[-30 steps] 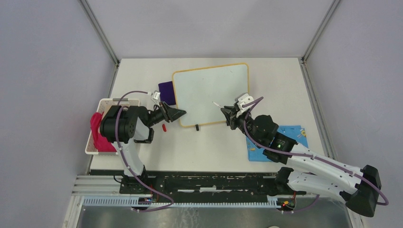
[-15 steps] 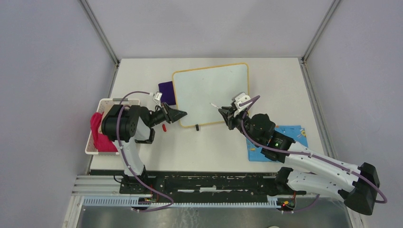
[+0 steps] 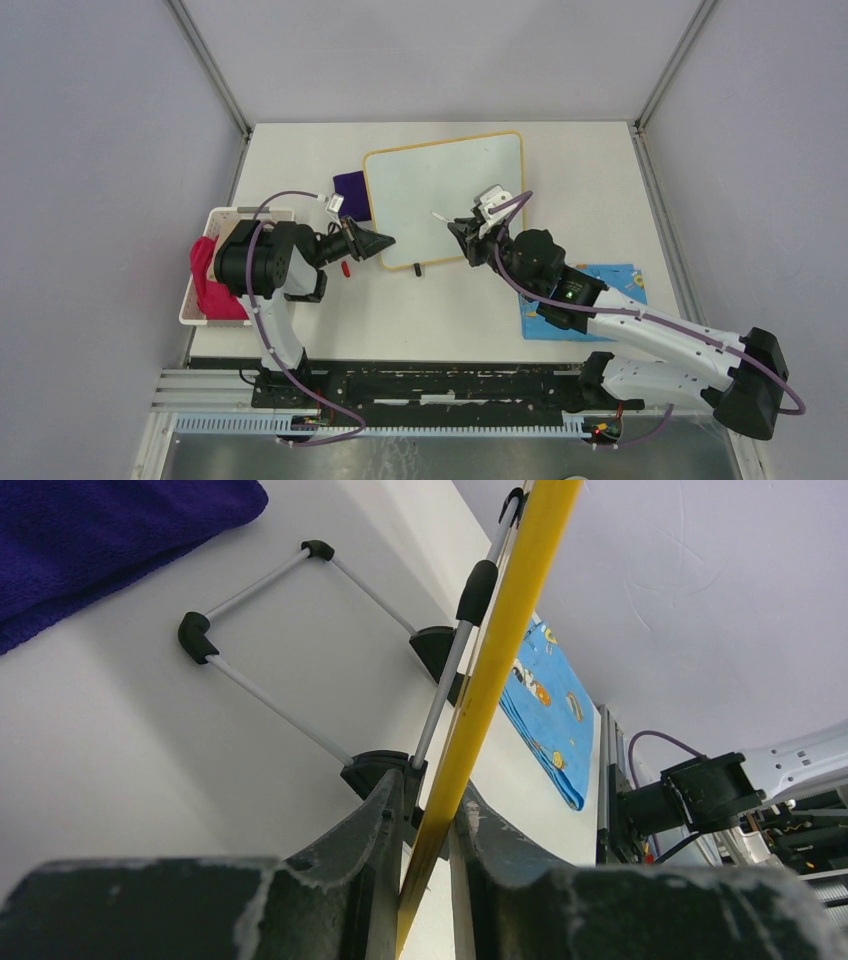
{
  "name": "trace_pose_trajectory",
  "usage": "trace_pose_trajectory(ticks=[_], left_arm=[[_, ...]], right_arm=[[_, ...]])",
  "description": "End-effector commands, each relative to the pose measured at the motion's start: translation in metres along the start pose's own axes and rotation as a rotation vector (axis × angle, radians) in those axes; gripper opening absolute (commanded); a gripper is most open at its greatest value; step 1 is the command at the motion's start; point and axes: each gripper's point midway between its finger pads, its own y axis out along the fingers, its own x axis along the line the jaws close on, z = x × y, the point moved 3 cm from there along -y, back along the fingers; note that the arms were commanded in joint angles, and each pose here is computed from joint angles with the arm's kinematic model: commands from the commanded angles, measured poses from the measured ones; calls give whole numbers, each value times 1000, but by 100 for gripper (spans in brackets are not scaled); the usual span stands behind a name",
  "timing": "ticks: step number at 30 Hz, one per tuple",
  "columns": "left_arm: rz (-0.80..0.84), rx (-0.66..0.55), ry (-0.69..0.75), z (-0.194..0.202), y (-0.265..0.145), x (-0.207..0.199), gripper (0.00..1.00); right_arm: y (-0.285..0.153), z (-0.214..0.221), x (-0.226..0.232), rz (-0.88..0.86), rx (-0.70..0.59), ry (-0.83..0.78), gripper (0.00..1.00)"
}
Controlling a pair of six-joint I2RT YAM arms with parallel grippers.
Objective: Write a sentence on the whiteboard
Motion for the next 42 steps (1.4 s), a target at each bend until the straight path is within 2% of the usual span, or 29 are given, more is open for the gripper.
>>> trace_pose_trajectory(ticks=[1, 7, 12, 17, 25, 42], left_arm=[[32, -51, 125, -14, 3, -1, 7], [23, -66, 115, -16, 2, 3, 2], [21, -84, 101, -18, 1, 5, 2], [17, -88, 97, -18, 0, 6, 2], [16, -88, 97, -18, 0, 7, 2], [12, -91, 96, -18, 0, 7, 2]], right_arm=[[13, -38, 9, 0, -106, 15, 0], [36, -35, 13, 35, -101, -27, 0], [58, -32, 18, 53, -86, -57, 0], [72, -39, 22, 57, -135, -45, 0], [104, -35, 31, 63, -88, -64, 0], [145, -27, 29, 40, -46, 10, 0]])
